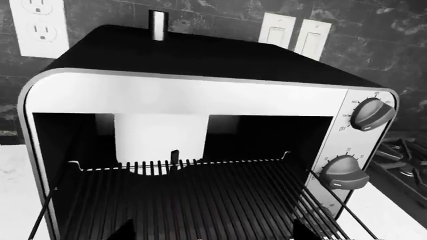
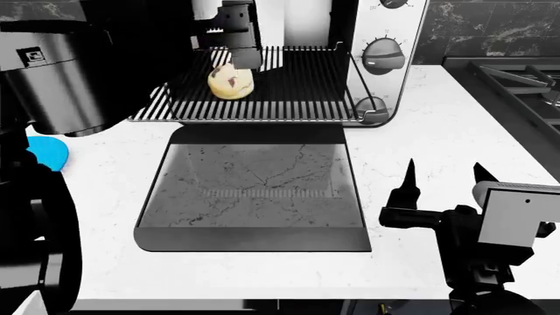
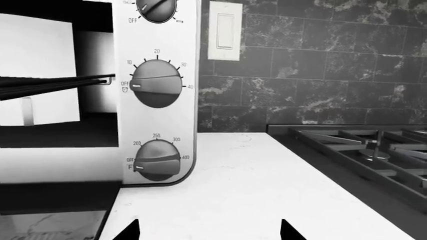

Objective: Place the scone on the rack of the toaster oven.

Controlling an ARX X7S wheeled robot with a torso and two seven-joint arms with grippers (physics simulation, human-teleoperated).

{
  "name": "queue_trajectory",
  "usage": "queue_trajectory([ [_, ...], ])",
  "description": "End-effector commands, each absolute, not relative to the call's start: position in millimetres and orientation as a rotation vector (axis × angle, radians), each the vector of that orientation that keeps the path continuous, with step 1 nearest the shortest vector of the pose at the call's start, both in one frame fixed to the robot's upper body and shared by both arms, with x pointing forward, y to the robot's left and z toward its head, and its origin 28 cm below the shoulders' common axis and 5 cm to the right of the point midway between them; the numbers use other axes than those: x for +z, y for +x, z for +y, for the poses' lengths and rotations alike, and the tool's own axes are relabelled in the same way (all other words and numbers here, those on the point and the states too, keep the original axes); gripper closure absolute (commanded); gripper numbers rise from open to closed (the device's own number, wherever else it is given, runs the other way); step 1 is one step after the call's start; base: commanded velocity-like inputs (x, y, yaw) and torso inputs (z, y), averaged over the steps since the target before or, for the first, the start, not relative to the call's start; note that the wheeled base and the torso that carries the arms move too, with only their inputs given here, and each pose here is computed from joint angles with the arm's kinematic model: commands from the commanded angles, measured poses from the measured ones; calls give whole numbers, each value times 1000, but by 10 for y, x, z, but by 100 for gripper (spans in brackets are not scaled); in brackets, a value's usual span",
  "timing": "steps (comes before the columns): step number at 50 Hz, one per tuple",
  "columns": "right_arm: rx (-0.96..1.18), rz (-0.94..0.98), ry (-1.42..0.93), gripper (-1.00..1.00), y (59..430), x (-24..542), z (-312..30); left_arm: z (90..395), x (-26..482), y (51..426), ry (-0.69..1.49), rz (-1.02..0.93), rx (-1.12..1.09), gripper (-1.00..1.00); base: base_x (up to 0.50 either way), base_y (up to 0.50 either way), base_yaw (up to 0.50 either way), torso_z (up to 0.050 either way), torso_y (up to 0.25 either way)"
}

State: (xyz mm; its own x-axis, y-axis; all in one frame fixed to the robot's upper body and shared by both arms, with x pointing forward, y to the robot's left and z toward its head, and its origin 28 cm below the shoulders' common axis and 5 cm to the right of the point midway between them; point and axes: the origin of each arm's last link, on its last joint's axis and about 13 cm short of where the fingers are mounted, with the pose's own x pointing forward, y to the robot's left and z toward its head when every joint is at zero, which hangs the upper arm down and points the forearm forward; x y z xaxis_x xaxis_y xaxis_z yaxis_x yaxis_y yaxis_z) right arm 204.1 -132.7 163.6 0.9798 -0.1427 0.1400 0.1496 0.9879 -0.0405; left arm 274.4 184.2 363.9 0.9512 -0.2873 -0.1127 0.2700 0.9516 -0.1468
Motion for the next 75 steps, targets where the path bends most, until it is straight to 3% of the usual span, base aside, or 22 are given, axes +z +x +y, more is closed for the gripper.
queue_trajectory([
  [1,-155,-149,-58,-100,2037,1670,-1336,1952,3619,2710,-196,4,-266,-100,0,0,0,0,0],
  [31,-162,-198,-74,-100,2040,1856,-1370,2326,3106,2534,-270,-320,-20,-100,0,0,0,0,0],
  [52,-174,-241,-96,-100,2011,2034,-1408,2509,2812,2572,-279,-333,53,-100,0,0,0,0,0],
  [75,-172,-301,-127,-100,2006,2298,-1418,2552,2927,2529,-270,-392,62,-100,0,0,0,0,0],
])
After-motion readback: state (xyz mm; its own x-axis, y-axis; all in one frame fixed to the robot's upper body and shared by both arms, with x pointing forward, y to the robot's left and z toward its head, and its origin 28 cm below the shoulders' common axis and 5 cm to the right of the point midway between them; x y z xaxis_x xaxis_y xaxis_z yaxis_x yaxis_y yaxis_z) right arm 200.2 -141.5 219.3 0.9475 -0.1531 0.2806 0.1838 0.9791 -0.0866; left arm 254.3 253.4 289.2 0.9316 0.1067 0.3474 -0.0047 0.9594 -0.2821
